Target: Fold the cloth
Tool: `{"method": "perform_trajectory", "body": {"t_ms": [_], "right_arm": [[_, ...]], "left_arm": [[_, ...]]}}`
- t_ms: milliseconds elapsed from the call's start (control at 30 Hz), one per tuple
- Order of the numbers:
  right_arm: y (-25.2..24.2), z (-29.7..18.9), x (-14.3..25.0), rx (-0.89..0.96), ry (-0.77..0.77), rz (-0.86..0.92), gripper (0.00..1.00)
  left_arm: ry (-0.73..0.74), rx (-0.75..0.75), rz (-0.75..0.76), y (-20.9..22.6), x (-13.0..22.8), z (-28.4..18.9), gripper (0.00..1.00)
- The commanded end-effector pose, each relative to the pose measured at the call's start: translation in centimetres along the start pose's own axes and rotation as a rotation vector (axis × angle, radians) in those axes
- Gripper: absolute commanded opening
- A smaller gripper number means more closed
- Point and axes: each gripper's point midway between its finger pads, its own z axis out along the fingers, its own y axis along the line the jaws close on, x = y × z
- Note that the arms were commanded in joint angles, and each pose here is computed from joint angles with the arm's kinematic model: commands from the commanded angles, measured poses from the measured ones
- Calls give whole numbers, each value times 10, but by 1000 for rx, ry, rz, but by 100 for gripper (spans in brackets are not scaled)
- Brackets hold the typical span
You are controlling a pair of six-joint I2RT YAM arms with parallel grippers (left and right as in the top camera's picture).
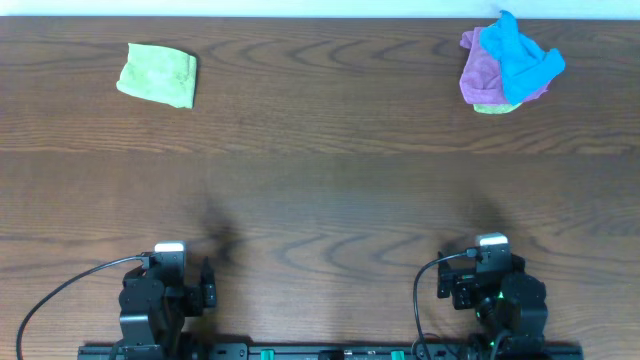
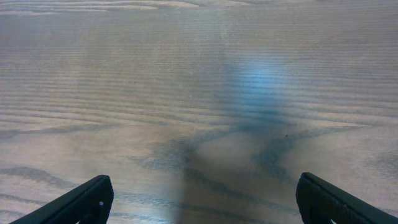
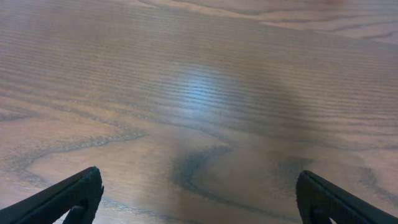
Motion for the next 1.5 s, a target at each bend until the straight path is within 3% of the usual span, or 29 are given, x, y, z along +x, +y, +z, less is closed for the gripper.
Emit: {"method": "perform_trajectory", "body": {"t_ms": [0,1167,1467], "right_arm": [[-3,2,3,13,1,-8,99],[-2,2,2,9,-1,-7,99],[-16,-18,-69,44,3,215,99]], "left_arm": [[60,18,19,-3,16,1,95],[60,18,19,-3,16,1,95],[60,18,19,-3,16,1,95]]}}
